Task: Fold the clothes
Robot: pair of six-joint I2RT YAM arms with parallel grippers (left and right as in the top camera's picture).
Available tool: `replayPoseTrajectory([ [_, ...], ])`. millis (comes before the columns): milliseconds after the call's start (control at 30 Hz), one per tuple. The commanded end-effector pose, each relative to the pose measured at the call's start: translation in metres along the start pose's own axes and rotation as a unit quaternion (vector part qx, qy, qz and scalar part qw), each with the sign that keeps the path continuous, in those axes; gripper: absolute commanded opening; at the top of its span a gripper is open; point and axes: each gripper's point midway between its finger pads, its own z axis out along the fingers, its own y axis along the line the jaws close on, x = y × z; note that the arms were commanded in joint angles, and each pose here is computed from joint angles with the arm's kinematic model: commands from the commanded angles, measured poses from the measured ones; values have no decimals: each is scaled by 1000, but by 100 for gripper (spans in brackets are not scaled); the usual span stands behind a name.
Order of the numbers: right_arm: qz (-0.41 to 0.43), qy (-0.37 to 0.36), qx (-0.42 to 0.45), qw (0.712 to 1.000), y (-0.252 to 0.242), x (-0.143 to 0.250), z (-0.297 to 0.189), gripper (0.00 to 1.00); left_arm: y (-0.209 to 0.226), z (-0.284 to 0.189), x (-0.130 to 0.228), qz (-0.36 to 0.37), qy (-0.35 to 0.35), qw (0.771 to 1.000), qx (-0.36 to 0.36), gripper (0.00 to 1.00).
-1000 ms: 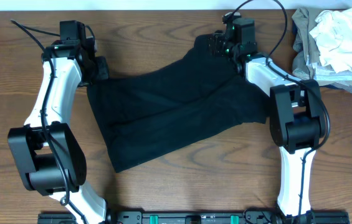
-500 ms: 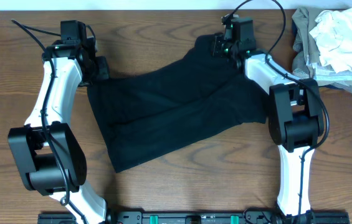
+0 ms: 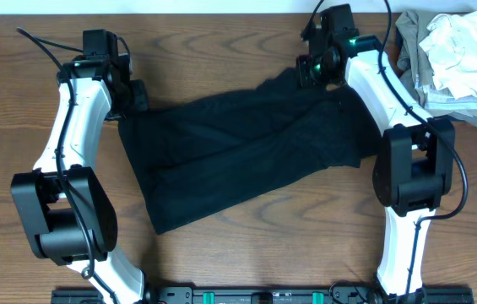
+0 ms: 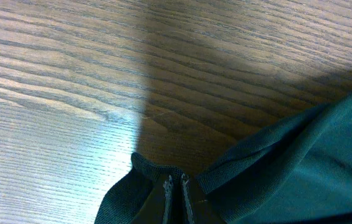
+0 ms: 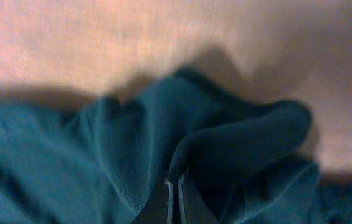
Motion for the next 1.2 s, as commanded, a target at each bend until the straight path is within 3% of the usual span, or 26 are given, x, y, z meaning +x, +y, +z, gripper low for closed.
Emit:
replayPoseTrajectory([
  [0,-64,24,-37,997,29,13,-4,1,2,-2,0,-4,-1,1000,-5,6],
  [133,-114,77,-45,989,51,45,5,2,2,-2,0,-4,-2,1000,-5,6],
  [167,-125,88,-47,987,56,52,6,8,2,-2,0,-4,-2,1000,-5,6],
  [233,-154,106,-52,981,64,63,7,40,2,-2,0,-4,-2,1000,-5,6],
  [267,-166,112,-53,978,67,67,7,47,2,-2,0,-4,-2,1000,-5,6],
  [400,-167,98,-45,980,65,57,1,58,2,-2,0,-4,-2,1000,-5,6],
  [867,-168,-17,35,985,0,-20,-20,68,2,-2,0,-3,-2,1000,-5,6],
  [1167,-145,32,-12,989,-13,5,17,69,2,-2,0,-3,-2,1000,-5,6],
])
